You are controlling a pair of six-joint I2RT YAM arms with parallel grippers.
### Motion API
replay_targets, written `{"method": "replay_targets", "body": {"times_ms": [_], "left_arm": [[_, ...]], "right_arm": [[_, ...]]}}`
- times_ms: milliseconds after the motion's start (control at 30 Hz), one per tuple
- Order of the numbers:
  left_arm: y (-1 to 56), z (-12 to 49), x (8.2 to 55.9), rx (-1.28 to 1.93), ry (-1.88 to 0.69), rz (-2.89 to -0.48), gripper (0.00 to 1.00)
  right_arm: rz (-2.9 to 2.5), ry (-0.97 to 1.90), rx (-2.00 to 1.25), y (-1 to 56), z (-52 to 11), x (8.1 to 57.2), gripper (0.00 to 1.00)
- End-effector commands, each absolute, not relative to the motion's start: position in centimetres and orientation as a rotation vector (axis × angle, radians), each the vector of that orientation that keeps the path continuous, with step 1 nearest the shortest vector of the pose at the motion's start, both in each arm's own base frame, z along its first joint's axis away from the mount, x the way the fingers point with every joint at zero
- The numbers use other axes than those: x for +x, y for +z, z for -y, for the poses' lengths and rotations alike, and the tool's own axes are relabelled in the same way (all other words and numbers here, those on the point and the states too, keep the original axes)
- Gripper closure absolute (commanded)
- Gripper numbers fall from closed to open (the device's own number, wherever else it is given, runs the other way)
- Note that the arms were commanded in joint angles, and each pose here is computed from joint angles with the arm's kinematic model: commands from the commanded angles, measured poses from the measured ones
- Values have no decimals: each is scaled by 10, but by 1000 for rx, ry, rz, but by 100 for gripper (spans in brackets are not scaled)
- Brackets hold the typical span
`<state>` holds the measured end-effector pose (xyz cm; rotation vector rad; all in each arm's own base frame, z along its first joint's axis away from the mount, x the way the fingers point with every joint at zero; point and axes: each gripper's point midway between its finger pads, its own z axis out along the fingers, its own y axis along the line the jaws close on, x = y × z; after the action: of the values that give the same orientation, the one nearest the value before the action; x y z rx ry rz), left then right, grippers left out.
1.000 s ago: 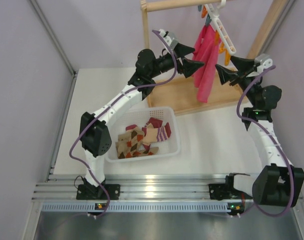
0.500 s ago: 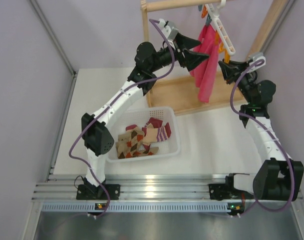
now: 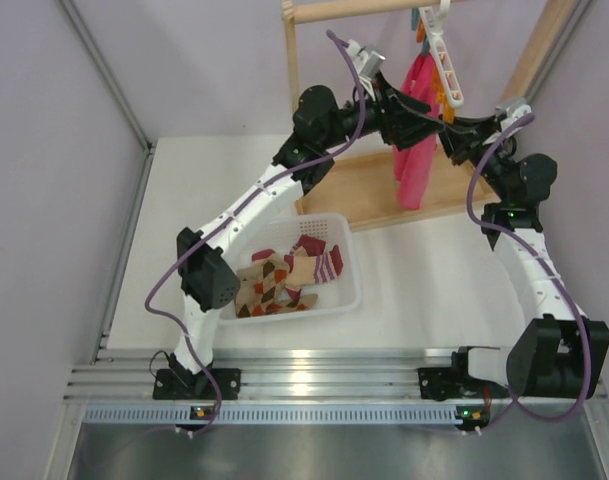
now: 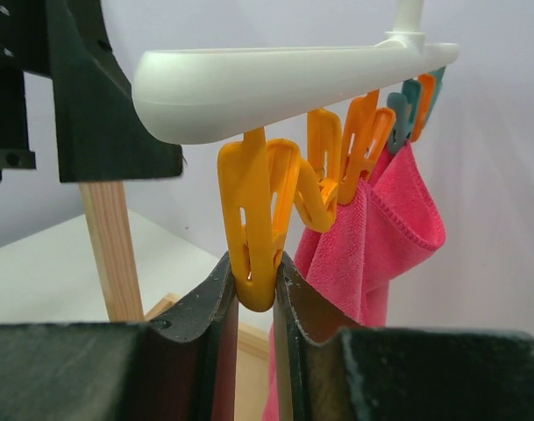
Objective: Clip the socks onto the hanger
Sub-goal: Open the clamp at the hanger.
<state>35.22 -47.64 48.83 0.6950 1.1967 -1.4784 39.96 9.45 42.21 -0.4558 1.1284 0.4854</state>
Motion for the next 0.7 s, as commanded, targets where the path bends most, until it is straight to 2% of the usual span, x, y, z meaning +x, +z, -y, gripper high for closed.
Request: {"method": "replay_targets", "body": {"times_ms": [0, 467, 667], "left_arm": [[502, 481, 347, 645, -1533, -1196, 18], [519, 485, 353, 600, -1578, -1058, 29], [514, 490, 364, 556, -1583, -1056, 28]], "right_arm": [[-1052, 530, -548, 450, -111, 376, 100], [-1075, 616, -615, 450, -124, 364, 100], [-1068, 642, -619, 454, -127, 360, 100]]}}
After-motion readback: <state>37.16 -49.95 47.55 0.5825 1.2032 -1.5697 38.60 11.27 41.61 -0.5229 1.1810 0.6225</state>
